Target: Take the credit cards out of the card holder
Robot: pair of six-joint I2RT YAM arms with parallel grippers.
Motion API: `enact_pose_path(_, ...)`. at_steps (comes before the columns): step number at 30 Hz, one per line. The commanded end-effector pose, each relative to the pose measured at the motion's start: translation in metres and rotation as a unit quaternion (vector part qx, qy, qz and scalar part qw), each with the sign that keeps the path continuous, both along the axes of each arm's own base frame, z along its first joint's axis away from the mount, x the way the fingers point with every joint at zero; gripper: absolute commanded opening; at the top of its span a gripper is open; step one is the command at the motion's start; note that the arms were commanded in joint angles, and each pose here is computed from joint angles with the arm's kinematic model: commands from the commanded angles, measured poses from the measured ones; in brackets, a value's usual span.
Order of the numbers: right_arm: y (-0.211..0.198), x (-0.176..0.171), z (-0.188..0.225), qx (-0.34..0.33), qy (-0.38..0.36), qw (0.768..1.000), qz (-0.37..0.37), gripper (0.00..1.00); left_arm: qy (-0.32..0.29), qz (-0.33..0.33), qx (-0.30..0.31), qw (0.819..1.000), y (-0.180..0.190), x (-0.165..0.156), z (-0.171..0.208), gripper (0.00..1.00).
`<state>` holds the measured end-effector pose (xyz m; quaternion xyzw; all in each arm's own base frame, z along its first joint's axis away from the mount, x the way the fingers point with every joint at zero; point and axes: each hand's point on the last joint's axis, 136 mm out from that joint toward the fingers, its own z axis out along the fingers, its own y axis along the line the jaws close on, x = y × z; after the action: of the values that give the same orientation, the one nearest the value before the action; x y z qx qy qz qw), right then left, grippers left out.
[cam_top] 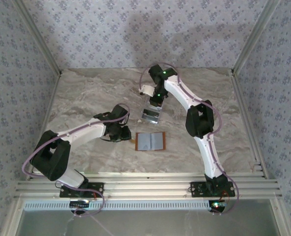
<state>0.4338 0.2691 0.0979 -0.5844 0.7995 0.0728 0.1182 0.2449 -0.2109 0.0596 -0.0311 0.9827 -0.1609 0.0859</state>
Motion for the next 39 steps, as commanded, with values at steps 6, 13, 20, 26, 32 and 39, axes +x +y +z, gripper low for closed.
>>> enact_pose_path(6,0.004,-0.025,-0.017,-0.023,0.032,0.993,0.112,0.0,0.0,-0.007,-0.001,1.0,0.002,-0.002,0.009,0.27)
enact_pose_path(13,0.003,-0.041,-0.016,-0.028,0.042,0.98,0.194,0.0,-0.001,-0.001,0.001,1.0,0.006,-0.005,0.011,0.27)
enact_pose_path(20,0.008,-0.049,-0.011,-0.025,0.04,0.969,0.241,0.0,-0.002,0.003,0.002,1.0,0.008,-0.006,0.012,0.27)
enact_pose_path(26,0.011,-0.031,-0.012,-0.037,0.005,0.975,0.217,0.31,-0.003,0.004,0.002,1.0,0.007,-0.005,0.013,0.27)
enact_pose_path(32,0.015,-0.004,0.009,-0.027,-0.063,0.981,0.183,0.35,-0.004,0.003,0.0,1.0,0.006,-0.003,0.014,0.27)
enact_pose_path(39,0.016,0.005,0.035,-0.007,-0.112,0.981,0.159,0.35,-0.006,0.003,-0.001,1.0,0.004,0.0,0.016,0.27)
